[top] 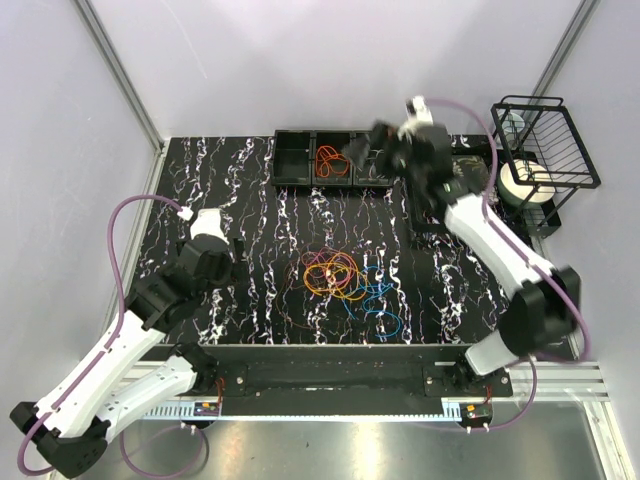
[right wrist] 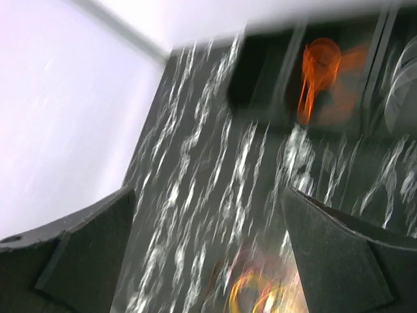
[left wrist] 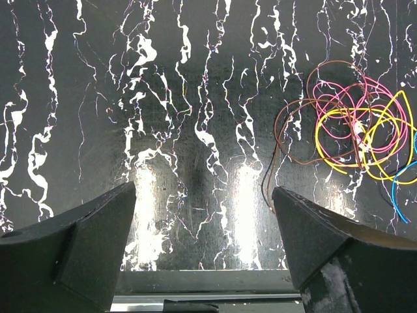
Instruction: Untangle the cables
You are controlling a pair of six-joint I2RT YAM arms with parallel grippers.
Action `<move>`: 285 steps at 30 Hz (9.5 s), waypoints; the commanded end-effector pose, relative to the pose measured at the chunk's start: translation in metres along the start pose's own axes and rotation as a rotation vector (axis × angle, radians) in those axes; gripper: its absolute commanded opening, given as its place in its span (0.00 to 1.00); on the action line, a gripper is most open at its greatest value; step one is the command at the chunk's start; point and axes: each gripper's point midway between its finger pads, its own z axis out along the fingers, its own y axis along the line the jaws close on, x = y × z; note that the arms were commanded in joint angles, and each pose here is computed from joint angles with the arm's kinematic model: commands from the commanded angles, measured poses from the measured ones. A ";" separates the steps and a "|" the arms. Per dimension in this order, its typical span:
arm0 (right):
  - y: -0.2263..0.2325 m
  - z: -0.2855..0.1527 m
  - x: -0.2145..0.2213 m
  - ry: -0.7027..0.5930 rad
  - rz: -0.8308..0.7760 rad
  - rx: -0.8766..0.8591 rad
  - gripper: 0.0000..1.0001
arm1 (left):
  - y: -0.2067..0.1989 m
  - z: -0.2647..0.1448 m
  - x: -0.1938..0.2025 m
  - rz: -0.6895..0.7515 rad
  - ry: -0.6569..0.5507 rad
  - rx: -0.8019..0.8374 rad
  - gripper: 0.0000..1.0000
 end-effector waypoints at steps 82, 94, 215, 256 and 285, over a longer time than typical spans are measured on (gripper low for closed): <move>-0.119 -0.115 0.181 0.444 0.143 0.403 1.00 | -0.186 0.119 0.088 -0.048 0.323 0.235 0.00; -0.117 -0.116 0.179 0.442 0.143 0.399 1.00 | -0.186 0.104 0.067 -0.029 0.309 0.236 0.00; -0.101 -0.139 0.149 0.341 0.116 0.392 1.00 | -0.162 -0.175 -0.296 -0.075 -0.600 0.729 0.00; 0.032 -0.101 0.190 0.370 0.088 -0.292 0.90 | -0.161 -0.104 -0.284 -0.298 -0.550 0.568 0.00; 0.044 -0.029 0.215 0.306 -0.073 -0.153 0.49 | -0.162 -0.085 -0.283 -0.330 -0.535 0.524 0.00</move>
